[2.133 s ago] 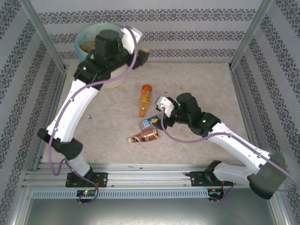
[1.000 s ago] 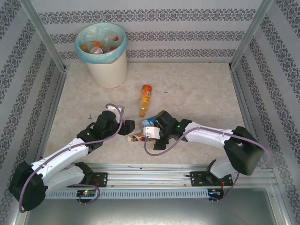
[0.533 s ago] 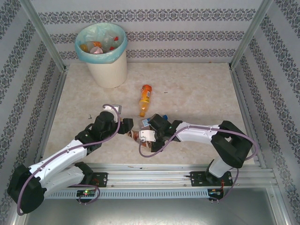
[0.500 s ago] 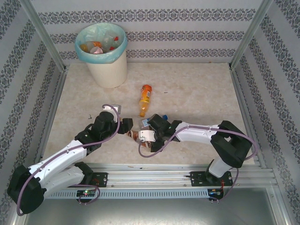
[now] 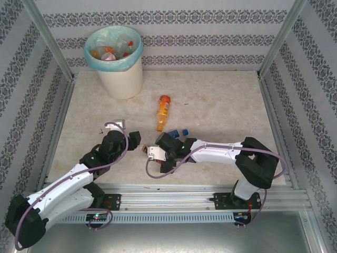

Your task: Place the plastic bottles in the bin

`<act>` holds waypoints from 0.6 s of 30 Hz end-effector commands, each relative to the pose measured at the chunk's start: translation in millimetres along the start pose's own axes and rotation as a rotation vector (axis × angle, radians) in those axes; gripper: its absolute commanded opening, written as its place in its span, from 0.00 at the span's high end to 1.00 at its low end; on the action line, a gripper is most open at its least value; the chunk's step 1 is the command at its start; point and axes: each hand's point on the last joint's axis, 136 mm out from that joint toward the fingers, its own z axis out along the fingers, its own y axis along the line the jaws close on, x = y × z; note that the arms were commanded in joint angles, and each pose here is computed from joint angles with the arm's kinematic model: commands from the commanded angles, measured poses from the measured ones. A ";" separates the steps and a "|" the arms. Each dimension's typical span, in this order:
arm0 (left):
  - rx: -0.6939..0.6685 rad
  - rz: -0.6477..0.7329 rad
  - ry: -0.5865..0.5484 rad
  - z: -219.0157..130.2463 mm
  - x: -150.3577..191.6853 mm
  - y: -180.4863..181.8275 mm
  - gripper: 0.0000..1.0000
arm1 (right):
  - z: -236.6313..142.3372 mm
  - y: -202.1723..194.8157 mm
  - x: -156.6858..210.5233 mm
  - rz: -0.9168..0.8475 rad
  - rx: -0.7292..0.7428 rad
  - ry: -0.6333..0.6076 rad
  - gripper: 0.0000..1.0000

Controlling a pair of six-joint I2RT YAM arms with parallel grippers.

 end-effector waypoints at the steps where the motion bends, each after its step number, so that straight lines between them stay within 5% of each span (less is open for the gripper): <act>1: -0.069 -0.012 -0.021 -2.7 0.2 15.0 0.30 | 9.9 -8.2 8.8 0.117 0.051 0.071 0.06; 10: -0.087 0.066 -0.120 -19.7 -35.3 11.4 0.30 | 10.6 -7.9 -2.4 0.142 0.014 0.057 0.27; 18: -0.072 0.201 -0.268 -52.0 -92.5 -5.8 0.28 | -28.0 -9.7 -7.3 0.188 0.014 -0.035 0.47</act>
